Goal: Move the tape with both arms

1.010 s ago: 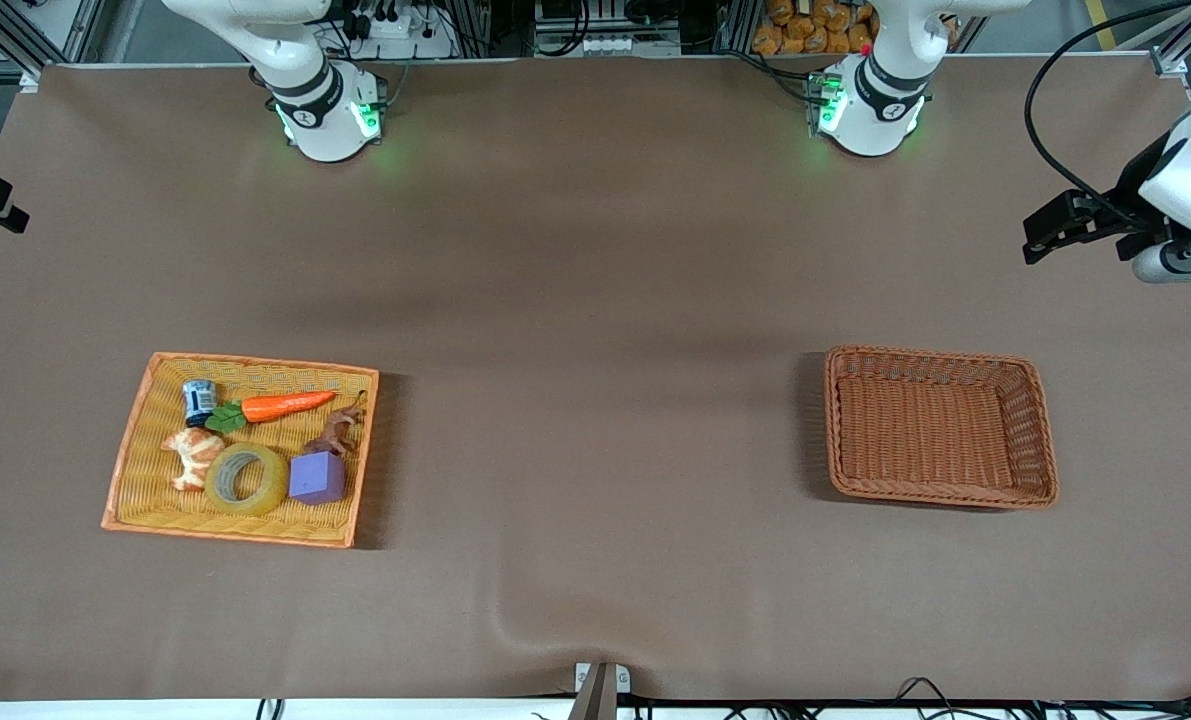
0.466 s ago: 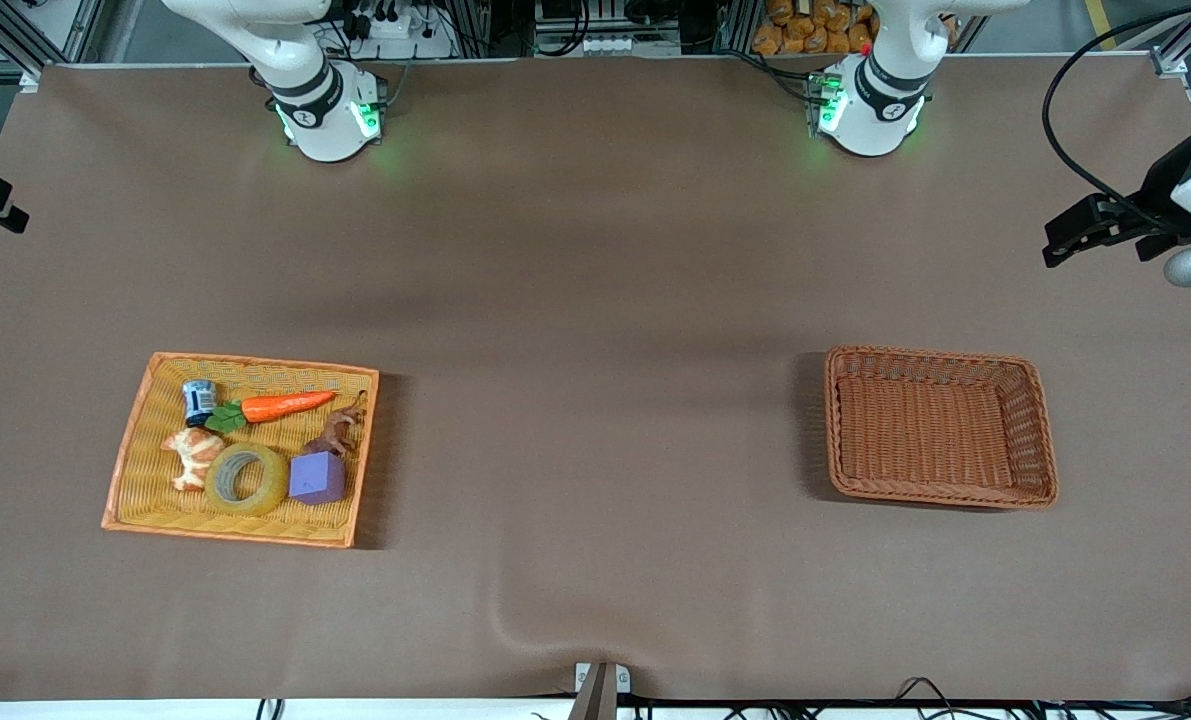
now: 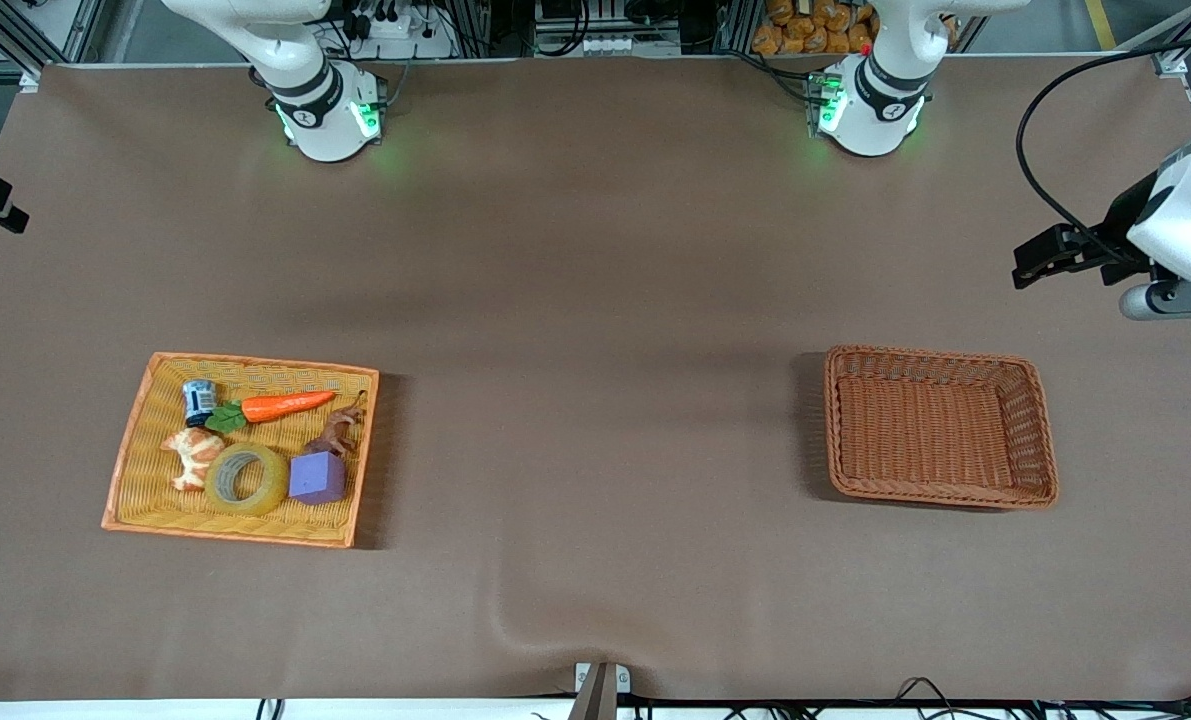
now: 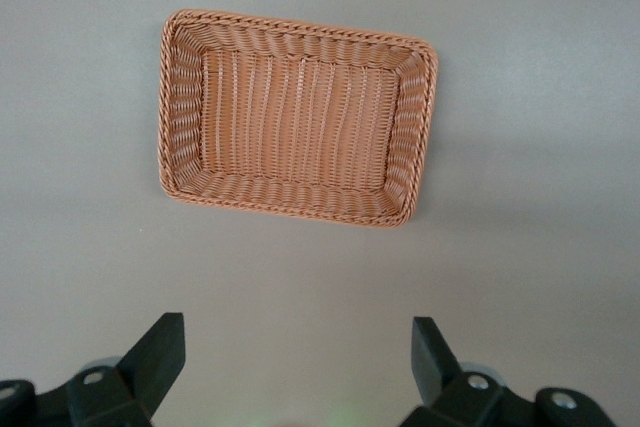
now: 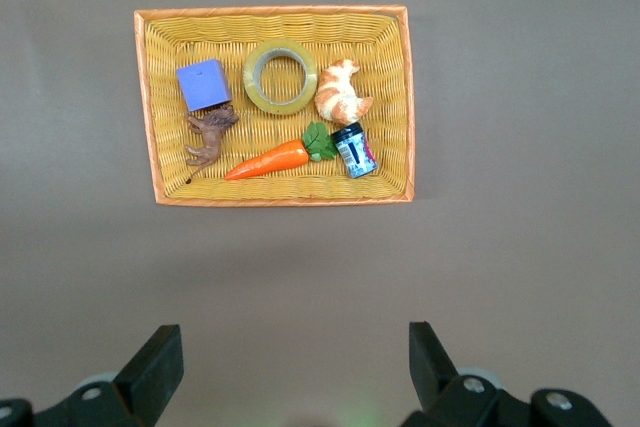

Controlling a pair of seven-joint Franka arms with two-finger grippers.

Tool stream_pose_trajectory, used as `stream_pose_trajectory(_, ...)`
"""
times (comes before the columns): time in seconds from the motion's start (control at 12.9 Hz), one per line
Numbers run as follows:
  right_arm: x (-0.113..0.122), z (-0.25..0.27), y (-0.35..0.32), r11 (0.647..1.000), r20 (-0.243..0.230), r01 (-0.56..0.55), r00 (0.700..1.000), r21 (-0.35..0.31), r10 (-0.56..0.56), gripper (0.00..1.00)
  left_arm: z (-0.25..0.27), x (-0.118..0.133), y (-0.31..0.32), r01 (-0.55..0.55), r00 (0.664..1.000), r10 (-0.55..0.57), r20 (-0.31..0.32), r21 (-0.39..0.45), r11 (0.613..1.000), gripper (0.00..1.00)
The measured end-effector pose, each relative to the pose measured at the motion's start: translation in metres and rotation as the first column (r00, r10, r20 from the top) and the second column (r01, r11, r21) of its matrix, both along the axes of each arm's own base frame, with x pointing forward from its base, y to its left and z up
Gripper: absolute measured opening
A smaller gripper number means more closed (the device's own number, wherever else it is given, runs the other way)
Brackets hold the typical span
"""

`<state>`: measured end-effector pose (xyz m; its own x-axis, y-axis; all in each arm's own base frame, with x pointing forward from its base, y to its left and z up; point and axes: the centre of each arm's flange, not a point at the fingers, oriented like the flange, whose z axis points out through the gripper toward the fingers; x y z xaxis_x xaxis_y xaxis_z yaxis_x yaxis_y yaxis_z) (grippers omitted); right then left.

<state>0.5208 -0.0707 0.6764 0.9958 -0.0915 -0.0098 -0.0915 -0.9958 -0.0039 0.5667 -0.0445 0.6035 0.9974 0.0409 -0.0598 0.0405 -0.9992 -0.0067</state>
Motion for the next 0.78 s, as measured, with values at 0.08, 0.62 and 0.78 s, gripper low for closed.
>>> stream_pose_trajectory(0.08,0.0000,0.0000,0.0000,1.000,0.000,0.000,1.000,0.000,0.000,1.00,0.0008,0.0004,0.0000,0.000,1.000,0.000,0.004,0.000,1.000,1.00)
stream_pose_trajectory(0.62,0.0000,0.0000,0.0000,1.000,0.000,0.000,1.000,0.000,0.000,1.00,0.0013,0.0025,0.0011,-0.002,1.000,0.002,0.013,-0.001,1.000,1.00)
stream_pose_trajectory(0.78,0.0001,-0.0001,0.0001,1.000,0.000,0.000,1.000,0.000,0.000,1.00,0.0002,0.0031,0.0012,-0.003,1.000,0.003,0.012,-0.001,1.000,1.00)
